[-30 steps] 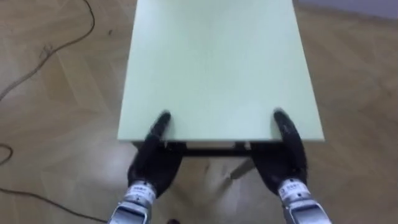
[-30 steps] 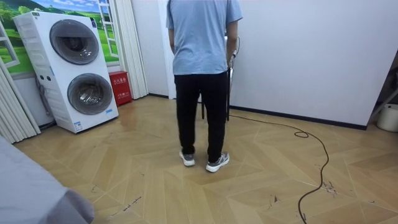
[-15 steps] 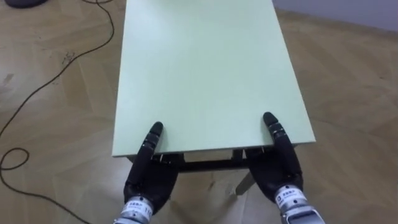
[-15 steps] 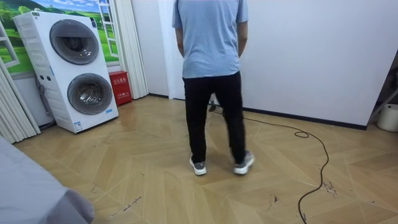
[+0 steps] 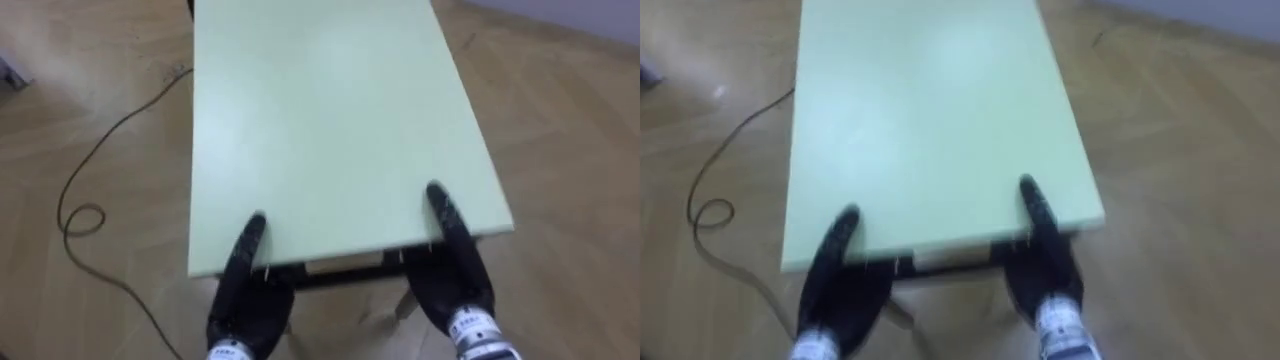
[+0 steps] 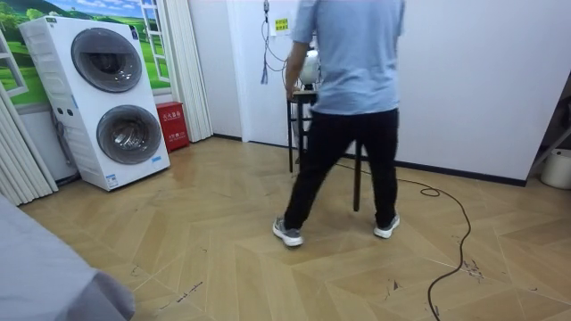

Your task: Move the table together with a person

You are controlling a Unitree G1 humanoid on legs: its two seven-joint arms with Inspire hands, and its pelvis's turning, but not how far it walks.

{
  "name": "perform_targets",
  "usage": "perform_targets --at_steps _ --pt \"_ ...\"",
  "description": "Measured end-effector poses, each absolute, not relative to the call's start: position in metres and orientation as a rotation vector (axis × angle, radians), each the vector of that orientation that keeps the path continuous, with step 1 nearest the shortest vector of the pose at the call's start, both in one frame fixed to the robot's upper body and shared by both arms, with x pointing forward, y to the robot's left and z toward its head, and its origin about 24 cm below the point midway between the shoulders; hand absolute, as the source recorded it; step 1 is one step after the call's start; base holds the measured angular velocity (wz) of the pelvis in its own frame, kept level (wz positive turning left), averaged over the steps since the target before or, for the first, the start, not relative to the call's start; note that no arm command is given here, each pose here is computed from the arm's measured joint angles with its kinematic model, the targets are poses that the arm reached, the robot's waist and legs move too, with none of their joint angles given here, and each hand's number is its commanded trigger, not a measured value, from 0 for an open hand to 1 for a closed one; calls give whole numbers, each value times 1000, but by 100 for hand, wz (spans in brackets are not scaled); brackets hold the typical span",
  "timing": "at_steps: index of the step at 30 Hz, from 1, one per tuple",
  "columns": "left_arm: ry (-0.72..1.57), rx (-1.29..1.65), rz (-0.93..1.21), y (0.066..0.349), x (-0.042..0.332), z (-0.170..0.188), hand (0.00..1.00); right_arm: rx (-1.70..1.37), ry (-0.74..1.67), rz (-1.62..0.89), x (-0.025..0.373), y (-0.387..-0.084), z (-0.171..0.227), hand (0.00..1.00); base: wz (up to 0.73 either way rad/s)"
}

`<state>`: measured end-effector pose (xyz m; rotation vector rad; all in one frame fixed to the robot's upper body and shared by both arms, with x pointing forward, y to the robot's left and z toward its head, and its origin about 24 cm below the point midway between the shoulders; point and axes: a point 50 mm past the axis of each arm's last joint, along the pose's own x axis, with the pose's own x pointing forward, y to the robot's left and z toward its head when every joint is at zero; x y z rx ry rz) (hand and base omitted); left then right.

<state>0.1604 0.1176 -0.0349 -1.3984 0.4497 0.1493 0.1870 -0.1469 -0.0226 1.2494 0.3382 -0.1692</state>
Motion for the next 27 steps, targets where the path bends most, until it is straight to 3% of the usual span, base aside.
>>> perform_targets --at_steps 11,23,27 --pt "434 -1398 152 119 162 -34 100 1258 346 -166 187 -144 -23 100 38" --pt "447 -1411 107 111 165 -34 100 1235 306 -165 192 -155 -18 100 86" --pt "433 -1396 116 113 166 -34 100 1231 309 -157 193 -154 -18 100 25"
